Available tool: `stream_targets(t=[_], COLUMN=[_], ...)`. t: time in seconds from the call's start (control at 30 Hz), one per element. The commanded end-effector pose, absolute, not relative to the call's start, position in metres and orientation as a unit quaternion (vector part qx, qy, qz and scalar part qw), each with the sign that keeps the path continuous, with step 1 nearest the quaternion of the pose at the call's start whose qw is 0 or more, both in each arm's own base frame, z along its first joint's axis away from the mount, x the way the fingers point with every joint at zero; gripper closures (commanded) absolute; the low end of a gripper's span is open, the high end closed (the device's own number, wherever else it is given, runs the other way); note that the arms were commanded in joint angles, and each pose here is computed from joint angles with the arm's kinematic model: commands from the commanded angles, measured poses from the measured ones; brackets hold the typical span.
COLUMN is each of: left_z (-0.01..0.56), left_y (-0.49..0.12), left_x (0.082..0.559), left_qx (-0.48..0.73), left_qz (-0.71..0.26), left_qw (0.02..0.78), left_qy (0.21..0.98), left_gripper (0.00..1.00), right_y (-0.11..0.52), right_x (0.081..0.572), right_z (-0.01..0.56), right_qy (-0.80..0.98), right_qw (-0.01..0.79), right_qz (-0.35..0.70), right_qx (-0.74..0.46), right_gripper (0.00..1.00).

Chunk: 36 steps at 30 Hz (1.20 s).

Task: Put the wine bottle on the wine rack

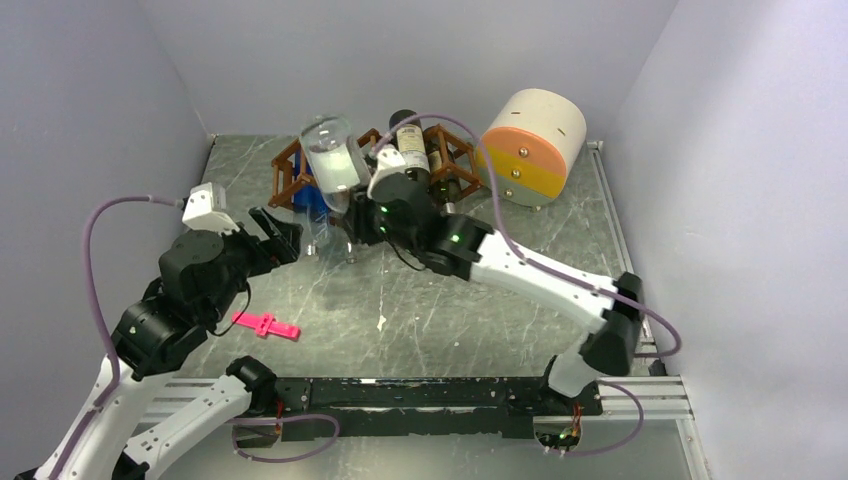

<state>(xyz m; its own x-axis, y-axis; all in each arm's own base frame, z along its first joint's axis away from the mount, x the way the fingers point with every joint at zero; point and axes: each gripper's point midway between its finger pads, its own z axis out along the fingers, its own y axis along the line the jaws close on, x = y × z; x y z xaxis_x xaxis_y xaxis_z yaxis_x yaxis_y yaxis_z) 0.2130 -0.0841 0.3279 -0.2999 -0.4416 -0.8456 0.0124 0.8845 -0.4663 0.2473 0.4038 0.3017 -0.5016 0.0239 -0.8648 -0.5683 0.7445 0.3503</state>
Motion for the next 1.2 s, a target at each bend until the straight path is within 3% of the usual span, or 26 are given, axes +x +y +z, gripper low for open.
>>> stream_targets(t=[0.0, 0.4, 0.97, 1.17], left_z=[0.332, 0.344, 0.315, 0.316], left_y=[-0.066, -0.049, -0.065, -0.07], left_x=[0.202, 0.183, 0.186, 0.186], left_qx=[-0.162, -0.127, -0.104, -0.094], left_qz=[-0.178, -0.171, -0.177, -0.186], left_qw=[0.578, 0.611, 0.576, 0.577], left_qy=[0.779, 0.762, 0.791, 0.79], left_gripper=[0.0, 0.0, 0.0, 0.0], right_y=[0.426, 0.462, 0.481, 0.486], right_x=[0.293, 0.359, 0.386, 0.385], right_z=[0.398, 0.363, 0.298, 0.291], right_qy=[0.735, 0.761, 0.802, 0.806], right_qw=[0.566, 0.54, 0.466, 0.459], right_qz=[0.372, 0.357, 0.369, 0.372], right_qx=[-0.033, 0.048, 0.052, 0.042], right_gripper=[1.0, 1.0, 1.0, 0.86])
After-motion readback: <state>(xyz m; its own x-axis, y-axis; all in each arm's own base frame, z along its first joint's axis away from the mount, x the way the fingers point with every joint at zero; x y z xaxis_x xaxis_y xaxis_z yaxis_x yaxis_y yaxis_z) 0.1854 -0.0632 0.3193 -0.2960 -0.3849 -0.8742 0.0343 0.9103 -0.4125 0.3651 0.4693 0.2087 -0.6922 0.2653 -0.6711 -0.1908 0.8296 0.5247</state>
